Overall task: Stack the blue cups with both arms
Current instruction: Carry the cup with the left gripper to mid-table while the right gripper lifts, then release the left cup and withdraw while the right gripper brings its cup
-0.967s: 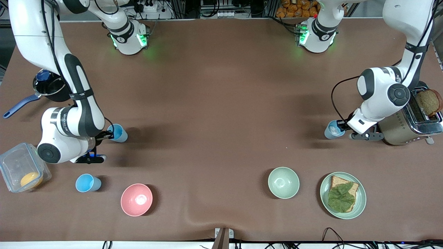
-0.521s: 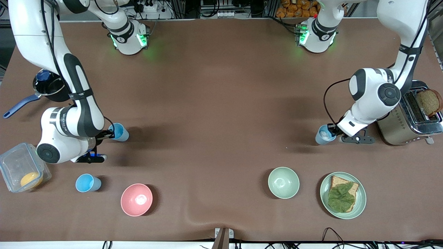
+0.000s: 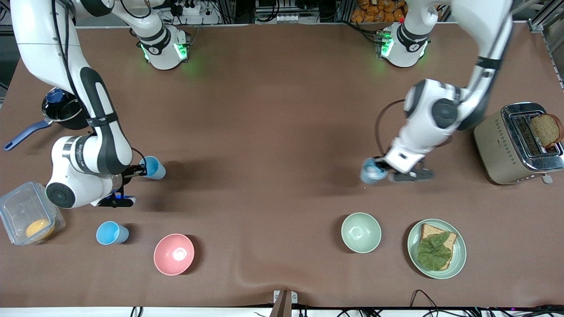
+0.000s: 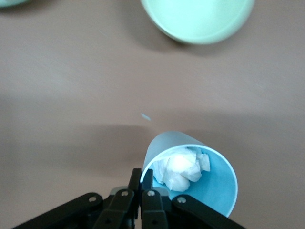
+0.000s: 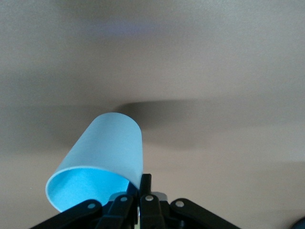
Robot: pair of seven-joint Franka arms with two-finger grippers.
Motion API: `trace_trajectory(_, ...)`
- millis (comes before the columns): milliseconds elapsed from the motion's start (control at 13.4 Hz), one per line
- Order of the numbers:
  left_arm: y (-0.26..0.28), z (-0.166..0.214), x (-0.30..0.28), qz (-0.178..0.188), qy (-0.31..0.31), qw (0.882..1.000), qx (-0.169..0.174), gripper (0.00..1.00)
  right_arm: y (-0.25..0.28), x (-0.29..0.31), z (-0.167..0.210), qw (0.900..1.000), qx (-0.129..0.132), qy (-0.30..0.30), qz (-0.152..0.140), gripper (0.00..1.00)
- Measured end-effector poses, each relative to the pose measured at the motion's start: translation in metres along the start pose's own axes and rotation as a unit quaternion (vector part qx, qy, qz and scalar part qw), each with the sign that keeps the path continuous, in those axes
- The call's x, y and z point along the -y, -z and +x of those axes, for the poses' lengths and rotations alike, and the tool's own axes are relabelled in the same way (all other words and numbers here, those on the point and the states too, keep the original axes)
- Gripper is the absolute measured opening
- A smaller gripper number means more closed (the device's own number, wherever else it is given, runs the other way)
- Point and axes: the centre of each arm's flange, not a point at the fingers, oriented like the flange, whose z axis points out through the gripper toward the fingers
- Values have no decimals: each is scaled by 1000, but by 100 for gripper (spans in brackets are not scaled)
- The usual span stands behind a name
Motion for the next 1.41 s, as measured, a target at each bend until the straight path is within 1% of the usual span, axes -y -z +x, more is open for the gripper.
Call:
trace_trajectory(223,-21,-38,-86,-7,40,999,14,3,5,6,-2,1000,-1,-11,3,3)
trace_trajectory(521,-52,-77,-174,-16,75,997,30,3,12,27,-8,1000,-2,-26,-1,3)
trace_trajectory(744,-73,-103,-221,-19,89,995,39,3,17,47,-12,999,-5,-51,1,3)
trace_trajectory(893,-83,-113,-236,-19,92,995,43,3,33,70,-25,998,-10,-58,1,3)
trace_trajectory(967,-86,-114,-238,-19,94,994,44,9,43,84,-34,998,-10,-58,14,3)
trace_trajectory(1041,-86,-112,-239,-19,97,994,44,20,54,98,-45,998,-12,-59,27,3)
trace_trajectory(1190,-77,-103,-238,-21,103,994,40,44,70,138,-71,996,-18,-77,31,3)
trace_trajectory(1264,-63,-96,-238,-14,106,993,41,56,73,165,-84,995,-18,-91,33,3)
trace_trajectory(1413,-8,-78,-233,3,114,993,41,78,71,226,-111,991,-3,-124,56,3)
